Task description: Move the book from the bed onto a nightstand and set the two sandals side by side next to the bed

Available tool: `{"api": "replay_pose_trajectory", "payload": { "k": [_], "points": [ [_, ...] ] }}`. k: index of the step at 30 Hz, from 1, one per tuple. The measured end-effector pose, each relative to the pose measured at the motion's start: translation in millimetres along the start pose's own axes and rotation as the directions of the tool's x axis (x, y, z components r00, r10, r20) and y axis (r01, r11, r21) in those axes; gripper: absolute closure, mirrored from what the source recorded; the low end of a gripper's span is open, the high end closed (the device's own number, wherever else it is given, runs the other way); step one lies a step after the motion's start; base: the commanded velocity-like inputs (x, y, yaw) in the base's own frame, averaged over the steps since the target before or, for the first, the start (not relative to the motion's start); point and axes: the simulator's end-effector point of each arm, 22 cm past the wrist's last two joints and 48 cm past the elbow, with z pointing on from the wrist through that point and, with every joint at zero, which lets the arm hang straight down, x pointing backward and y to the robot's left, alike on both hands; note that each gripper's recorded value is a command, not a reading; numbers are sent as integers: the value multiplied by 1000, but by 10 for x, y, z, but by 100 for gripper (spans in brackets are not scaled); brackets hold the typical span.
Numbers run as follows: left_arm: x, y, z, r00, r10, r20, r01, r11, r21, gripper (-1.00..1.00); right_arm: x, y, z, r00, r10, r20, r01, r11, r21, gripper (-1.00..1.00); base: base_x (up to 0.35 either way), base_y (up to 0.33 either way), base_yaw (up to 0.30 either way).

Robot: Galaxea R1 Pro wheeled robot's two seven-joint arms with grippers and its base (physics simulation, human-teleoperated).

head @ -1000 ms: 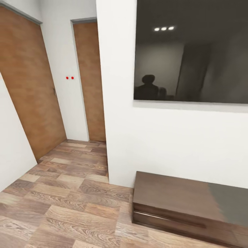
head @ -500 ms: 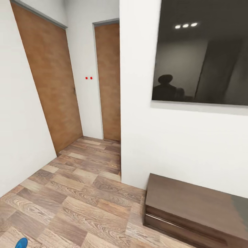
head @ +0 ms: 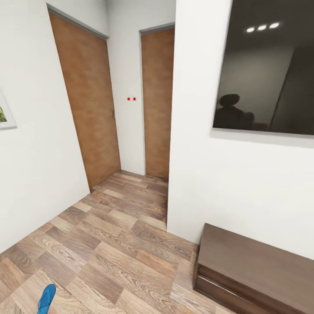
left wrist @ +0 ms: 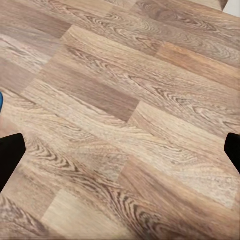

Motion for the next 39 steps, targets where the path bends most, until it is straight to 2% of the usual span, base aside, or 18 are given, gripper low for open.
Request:
{"api": "replay_pose_trajectory", "payload": {
  "k": [19,39],
  "points": [
    [0,0,0,1000,0,0,0,1000,0,-100,0,0,0,1000,0,0,0,1000,0,-100,0,0,71],
    [0,-1,0,1000,1,0,-1,1000,0,-100,-1,-2,0,1000,0,0,0,1000,0,-100,0,0,137]
  ]
}}
